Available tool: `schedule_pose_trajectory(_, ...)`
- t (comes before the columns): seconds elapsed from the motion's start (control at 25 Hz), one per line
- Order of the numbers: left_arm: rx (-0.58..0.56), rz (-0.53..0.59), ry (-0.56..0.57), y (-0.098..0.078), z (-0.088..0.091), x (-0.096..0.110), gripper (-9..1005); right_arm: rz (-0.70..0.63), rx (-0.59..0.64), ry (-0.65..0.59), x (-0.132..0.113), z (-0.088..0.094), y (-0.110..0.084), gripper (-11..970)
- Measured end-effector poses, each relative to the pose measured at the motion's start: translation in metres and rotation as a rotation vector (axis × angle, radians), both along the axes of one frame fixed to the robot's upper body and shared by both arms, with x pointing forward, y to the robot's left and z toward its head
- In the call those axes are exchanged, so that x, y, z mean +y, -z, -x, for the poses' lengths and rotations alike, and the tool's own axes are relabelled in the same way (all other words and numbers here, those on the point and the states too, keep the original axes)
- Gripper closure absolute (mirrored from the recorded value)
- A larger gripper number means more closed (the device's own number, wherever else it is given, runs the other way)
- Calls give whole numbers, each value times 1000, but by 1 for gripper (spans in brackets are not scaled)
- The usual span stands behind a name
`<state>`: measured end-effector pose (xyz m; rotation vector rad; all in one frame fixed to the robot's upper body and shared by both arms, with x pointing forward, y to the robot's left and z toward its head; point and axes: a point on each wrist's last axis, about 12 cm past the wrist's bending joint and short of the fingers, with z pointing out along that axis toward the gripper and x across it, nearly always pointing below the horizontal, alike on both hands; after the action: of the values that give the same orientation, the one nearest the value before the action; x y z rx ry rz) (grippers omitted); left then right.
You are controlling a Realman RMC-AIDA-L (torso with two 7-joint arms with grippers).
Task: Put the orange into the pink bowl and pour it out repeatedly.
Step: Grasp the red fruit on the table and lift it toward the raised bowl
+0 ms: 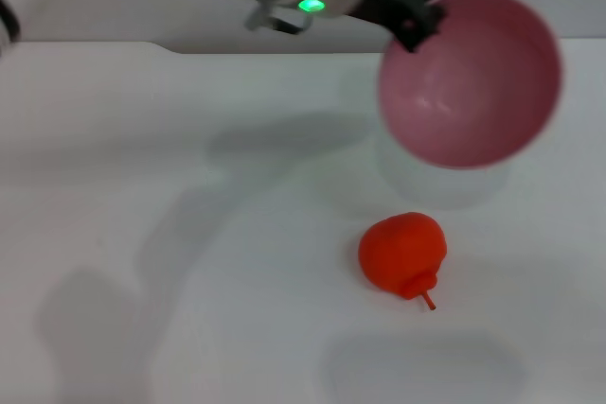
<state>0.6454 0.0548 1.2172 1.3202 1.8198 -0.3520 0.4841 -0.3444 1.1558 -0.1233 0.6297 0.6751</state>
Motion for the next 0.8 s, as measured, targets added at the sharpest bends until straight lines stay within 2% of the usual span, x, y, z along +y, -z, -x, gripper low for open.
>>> schedule_pose_trajectory(0.12,127,-25,-59,-3,-15,24,953,1,11,-1,0,0,2,413)
schedule_pose_trajectory(0.24,210,-64,-159,-3,-26,61,953,5,36,12,-3,1,5,413)
schedule_pose_trajectory(0.28,223,-71,-184,-2,-27,71,953,11,50,15,-4,1,6,413)
schedule_pose_trajectory(0.36,267,-83,-275,1,-31,104,953,43,91,25,-6,-1,8,413)
schedule_pose_trajectory(0.52,347,-16,-434,8,-30,160,952,140,189,47,-8,-11,8,414)
schedule_pose_trajectory(0.56,362,-6,-453,11,-28,167,952,164,209,48,-8,-14,7,414)
schedule_pose_trajectory(0.72,407,6,-499,24,-19,187,952,308,424,28,-5,-40,0,414)
schedule_pose_trajectory(0.8,419,0,-502,28,-16,189,952,422,623,-2,3,-64,-6,414)
